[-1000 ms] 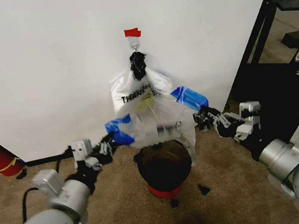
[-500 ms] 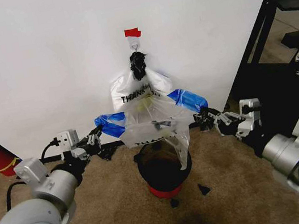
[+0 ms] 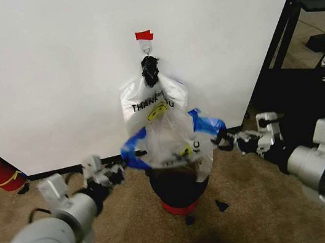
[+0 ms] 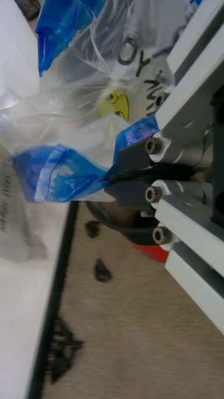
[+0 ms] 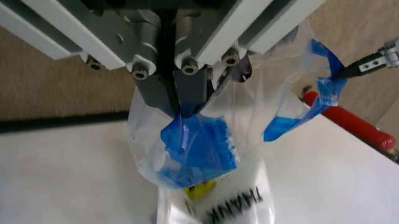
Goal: Pick up the garbage bag from the wall and place it over the trash bin.
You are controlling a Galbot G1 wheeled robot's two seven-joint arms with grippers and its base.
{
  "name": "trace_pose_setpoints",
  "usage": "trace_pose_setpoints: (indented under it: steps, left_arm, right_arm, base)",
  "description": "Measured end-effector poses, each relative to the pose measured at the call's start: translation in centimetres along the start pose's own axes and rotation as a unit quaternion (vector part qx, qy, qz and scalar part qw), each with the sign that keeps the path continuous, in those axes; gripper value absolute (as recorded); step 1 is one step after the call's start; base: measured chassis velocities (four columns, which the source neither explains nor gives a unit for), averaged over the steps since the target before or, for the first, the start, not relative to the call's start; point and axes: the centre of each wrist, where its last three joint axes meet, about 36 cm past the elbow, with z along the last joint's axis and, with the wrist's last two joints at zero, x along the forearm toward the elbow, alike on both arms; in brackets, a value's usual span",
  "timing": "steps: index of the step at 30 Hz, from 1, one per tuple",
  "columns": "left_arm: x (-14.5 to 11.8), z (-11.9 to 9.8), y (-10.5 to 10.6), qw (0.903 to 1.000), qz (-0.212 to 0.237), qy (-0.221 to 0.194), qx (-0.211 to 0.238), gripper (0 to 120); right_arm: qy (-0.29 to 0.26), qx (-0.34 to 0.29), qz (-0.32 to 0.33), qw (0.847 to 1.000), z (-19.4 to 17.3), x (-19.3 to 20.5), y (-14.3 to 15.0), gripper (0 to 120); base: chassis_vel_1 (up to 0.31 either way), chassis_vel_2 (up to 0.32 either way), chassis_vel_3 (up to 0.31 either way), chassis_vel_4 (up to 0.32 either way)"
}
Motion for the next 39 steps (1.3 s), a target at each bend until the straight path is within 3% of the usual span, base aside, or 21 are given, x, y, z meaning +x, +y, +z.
trace_pose_setpoints:
  steps: [9,16,22,33,39]
  left_arm:
    - [0.4,-1.0,0.3,0.9994,-0.026,0.021,0.007,0]
    - [-0.2,0.8,-0.2,0.9994,-0.018,0.031,0.005,0]
    - [-1.1,4.1,-1.6,0.9995,0.01,0.03,-0.004,0]
    - [-1.5,5.7,-2.7,0.9993,0.032,0.021,0.0,0]
    - [-1.6,6.7,-2.5,0.9997,0.017,0.017,-0.001,0]
  right_arm:
    - [0.02,-0.014,0.005,1.0,0.9,-0.2,0.1,0]
    - [0.025,-0.013,0.002,1.0,2.2,-0.7,0.6,0]
    - [0.024,-0.021,-0.002,0.999,3.6,-1.0,1.1,0]
    - [0.044,-0.052,0.037,0.997,6.8,-2.7,-0.1,0]
    - [0.044,-0.053,0.09,0.994,9.5,-4.5,-1.6,0]
  base:
    - [0.0,0.0,0.0,0.0]
    - [0.0,0.0,0.0,0.0]
    - [0.0,0.0,0.0,0.0]
    - [0.0,0.0,0.0,0.0]
    - [0.0,0.0,0.0,0.0]
